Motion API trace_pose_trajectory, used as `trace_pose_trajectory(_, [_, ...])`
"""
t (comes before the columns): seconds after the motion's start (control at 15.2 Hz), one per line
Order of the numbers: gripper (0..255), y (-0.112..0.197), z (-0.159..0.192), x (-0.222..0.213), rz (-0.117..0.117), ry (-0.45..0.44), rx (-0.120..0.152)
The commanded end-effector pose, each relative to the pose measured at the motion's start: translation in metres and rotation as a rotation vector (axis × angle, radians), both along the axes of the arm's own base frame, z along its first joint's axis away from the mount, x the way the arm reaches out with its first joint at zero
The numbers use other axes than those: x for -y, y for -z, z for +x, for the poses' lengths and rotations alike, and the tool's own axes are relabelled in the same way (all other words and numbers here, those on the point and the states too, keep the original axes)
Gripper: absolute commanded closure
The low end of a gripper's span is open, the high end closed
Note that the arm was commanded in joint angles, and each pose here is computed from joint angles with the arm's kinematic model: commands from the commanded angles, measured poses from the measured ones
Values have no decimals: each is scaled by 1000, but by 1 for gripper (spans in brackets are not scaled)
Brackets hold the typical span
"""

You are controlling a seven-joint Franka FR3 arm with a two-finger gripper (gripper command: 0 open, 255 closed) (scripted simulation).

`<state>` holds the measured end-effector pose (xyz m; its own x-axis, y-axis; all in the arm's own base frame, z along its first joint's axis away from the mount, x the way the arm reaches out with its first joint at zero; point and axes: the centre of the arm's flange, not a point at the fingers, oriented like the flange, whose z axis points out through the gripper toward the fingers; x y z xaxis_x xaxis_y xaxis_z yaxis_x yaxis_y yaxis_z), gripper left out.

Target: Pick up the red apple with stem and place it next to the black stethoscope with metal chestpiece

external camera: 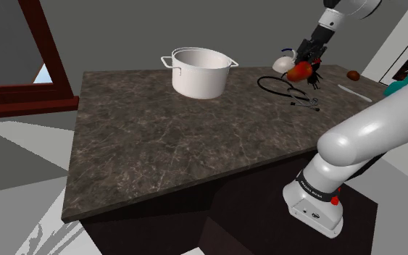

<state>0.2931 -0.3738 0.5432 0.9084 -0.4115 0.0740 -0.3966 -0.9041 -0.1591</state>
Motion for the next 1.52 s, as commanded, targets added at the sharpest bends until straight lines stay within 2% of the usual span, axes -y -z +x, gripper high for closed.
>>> trace_pose_trajectory(0.0, [255,-2,-15,21,0,-2,0])
trace_pose_trajectory(1.45, [255,-2,-185,257,0,-2,0])
